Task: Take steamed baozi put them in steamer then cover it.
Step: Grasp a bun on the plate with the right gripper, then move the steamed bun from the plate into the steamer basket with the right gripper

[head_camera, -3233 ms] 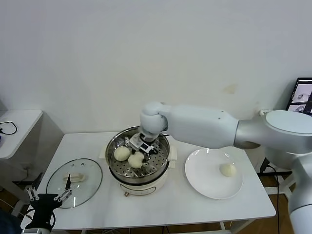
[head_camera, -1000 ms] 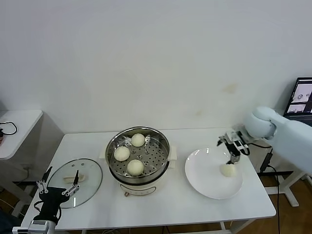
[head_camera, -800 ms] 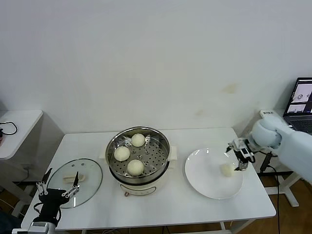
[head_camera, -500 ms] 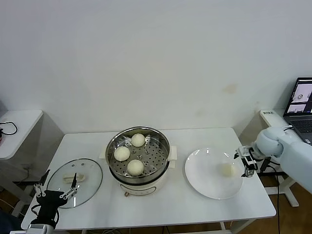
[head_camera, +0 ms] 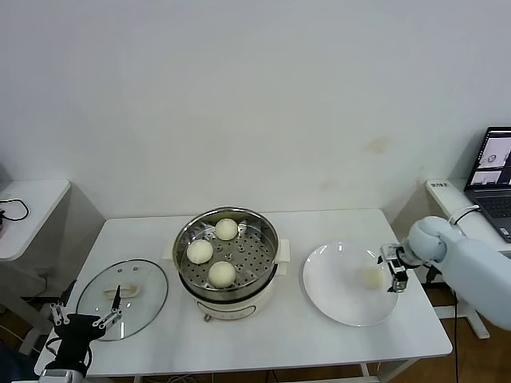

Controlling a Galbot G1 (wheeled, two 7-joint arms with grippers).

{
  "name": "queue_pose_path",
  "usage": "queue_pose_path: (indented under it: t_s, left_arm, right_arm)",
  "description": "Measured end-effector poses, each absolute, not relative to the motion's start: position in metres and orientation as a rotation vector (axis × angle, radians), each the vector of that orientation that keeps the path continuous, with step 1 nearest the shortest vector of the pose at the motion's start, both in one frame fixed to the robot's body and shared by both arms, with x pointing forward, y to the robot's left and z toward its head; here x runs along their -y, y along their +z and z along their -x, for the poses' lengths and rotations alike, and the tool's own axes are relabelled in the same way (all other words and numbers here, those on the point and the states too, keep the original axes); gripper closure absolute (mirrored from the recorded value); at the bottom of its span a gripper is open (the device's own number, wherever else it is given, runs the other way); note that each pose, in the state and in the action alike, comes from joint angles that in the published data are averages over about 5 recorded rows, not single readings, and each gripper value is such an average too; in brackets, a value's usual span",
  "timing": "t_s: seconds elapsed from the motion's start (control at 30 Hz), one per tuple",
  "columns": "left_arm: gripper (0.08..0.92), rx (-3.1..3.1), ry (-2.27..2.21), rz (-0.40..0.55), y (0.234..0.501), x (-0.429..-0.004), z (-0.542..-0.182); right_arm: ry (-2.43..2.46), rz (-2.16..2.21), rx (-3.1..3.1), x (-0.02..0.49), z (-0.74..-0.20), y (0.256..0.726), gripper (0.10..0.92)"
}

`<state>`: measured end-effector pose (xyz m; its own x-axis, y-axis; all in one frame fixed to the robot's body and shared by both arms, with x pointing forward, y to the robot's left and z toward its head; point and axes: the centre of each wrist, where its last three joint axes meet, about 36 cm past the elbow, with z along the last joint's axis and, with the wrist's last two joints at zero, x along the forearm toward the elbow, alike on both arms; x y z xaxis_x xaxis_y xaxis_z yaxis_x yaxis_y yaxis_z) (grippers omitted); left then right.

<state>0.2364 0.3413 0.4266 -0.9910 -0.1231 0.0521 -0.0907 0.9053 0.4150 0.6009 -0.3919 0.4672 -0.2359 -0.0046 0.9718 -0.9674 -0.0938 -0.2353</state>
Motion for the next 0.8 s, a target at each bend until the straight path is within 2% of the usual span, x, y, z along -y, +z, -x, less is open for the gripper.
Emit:
queue_pose_path:
  t_s: [0.17, 0.57, 0.8]
  left_arm:
    - [0.177, 2.992, -0.643, -0.171, 0.426, -0.341, -0.237]
    - [0.177, 2.992, -0.636, -0.17, 0.424, -0.34, -0.238]
    - [0.177, 2.994, -0.632, -0.171, 0.425, -0.339, -0.237]
  right_arm:
    - [1.458, -1.152, 1.335, 0.385, -0.607, 0.458, 0.211]
    - [1.448, -1.147, 1.327, 0.38, -0.611, 0.452, 0.33]
    - [1.445, -1.151, 1.321, 0.381, -0.612, 0.46, 0.369]
